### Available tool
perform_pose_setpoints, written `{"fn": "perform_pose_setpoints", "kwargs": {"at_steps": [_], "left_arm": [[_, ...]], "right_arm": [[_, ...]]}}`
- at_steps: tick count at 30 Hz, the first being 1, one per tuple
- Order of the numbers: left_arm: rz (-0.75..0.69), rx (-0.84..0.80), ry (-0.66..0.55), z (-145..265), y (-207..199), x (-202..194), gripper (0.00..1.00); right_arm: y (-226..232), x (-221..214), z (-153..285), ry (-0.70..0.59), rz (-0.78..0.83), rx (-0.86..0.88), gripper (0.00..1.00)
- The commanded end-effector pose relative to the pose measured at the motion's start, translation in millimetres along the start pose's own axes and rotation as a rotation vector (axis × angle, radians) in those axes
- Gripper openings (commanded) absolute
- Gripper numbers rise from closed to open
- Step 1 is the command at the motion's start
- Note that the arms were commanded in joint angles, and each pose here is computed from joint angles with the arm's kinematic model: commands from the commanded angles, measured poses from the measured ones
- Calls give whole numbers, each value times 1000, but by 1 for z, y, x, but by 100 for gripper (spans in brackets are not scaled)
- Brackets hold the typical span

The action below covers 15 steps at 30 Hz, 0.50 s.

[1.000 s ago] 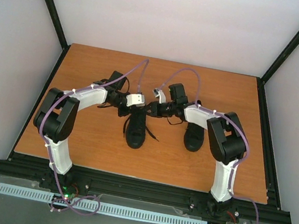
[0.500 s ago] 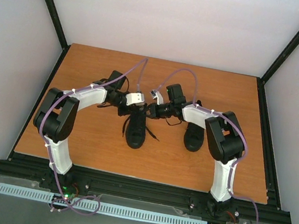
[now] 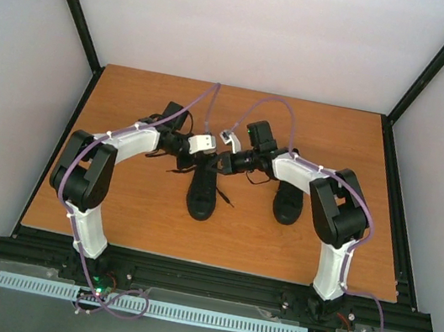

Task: Tie the shoes
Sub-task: Cross the shoelace with the shoelace.

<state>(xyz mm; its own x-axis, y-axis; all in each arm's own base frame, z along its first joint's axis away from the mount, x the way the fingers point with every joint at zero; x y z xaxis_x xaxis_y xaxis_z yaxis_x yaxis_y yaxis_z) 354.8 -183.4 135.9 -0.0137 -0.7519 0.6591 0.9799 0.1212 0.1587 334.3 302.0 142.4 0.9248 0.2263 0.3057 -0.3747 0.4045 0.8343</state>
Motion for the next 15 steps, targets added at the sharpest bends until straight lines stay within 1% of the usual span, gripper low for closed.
{"fn": "perform_pose_setpoints", "kwargs": {"at_steps": [1,3,4,9,12,13,15], "left_arm": [[-26,-6,-39,4,4,9,1],[-31,-12,-45,6,2,9,1],[-31,-13,-48,6,1,10,1],[-19,1,-45,6,2,9,1],[-18,4,-44,6,3,9,1],[-17,4,-45,6,3,9,1],[-18,3,-44,6,3,9,1]], "right_arm": [[25,9,8,-15,82,47,3],[23,9,7,-14,78,43,3],[22,9,6,-13,77,40,4],[21,10,16,-45,91,5,18],[18,8,28,-70,85,1,32],[17,6,32,-78,84,-3,35],[13,3,39,-90,74,-8,37]]}}
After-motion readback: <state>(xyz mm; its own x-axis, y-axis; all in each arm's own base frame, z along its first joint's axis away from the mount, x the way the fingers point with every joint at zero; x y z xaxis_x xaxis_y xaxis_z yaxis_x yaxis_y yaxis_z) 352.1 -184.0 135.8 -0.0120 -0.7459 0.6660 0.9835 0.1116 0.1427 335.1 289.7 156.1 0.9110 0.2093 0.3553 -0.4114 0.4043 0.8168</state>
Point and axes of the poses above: each gripper's point midway between its finger pads, its own z axis back along the fingers, its own y axis along the line the jaws close on, x = y × z, the point moved 7 cm from there along z, back along the fingers, and after that the axes turned 13 degrees about -z, right-handed, at the moved point
